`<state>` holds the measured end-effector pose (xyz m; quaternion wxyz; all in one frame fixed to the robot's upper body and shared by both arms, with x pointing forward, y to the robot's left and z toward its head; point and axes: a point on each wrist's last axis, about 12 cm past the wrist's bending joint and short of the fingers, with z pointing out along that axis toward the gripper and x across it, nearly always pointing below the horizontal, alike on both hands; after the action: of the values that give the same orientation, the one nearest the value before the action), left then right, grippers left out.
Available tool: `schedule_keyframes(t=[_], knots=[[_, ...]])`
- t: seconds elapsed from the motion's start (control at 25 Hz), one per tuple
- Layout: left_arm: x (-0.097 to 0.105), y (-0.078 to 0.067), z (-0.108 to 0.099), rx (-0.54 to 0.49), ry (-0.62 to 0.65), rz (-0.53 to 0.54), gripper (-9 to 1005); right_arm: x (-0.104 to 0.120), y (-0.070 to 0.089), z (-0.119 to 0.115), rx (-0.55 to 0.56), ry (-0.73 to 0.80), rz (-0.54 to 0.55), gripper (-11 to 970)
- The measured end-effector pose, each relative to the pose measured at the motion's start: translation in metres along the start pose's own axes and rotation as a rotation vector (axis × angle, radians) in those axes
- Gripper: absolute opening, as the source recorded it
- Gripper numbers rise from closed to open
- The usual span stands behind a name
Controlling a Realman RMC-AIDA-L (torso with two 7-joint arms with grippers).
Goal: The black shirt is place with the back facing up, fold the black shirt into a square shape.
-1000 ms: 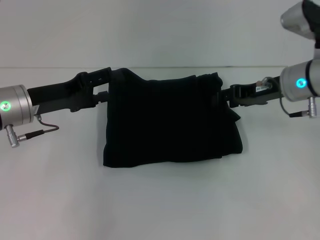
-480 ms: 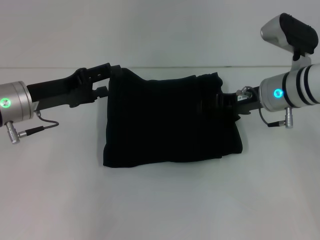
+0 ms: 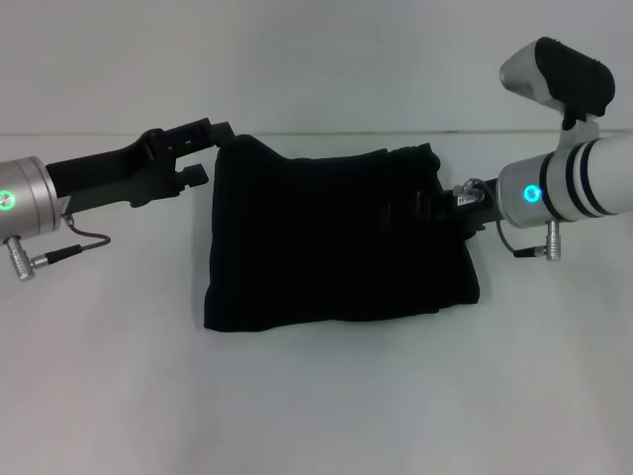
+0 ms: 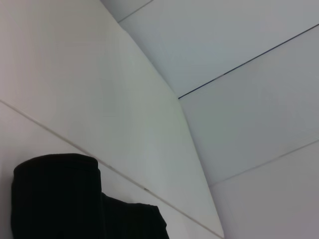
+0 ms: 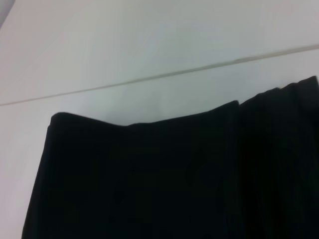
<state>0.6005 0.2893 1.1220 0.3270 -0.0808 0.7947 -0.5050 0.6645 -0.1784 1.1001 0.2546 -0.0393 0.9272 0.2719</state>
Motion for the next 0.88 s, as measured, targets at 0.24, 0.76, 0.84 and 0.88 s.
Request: schedule_keyframes(t=[0.24,0.76,0.84,0.88], knots=[[-0.001,0.001,-0.002,0.001,-0.013,-0.005,917,0.003,-0.002,0.000,0.011,0.027,-0.011,639],[-0.002,0.000,0.000,-0.004,-0.020,-0.002,917,0.003,-0.012,-0.009,0.027,0.068,-0.018,635],[-0.002,0.000,0.000,-0.004,-0.020,-0.002,917,0.005,-0.013,-0.009,0.027,0.067,-0.013,634],[-0.003,0.000,0.000,-0.003,-0.019,-0.002,917,0.005,-0.012,-0.008,0.027,0.065,-0.012,634]])
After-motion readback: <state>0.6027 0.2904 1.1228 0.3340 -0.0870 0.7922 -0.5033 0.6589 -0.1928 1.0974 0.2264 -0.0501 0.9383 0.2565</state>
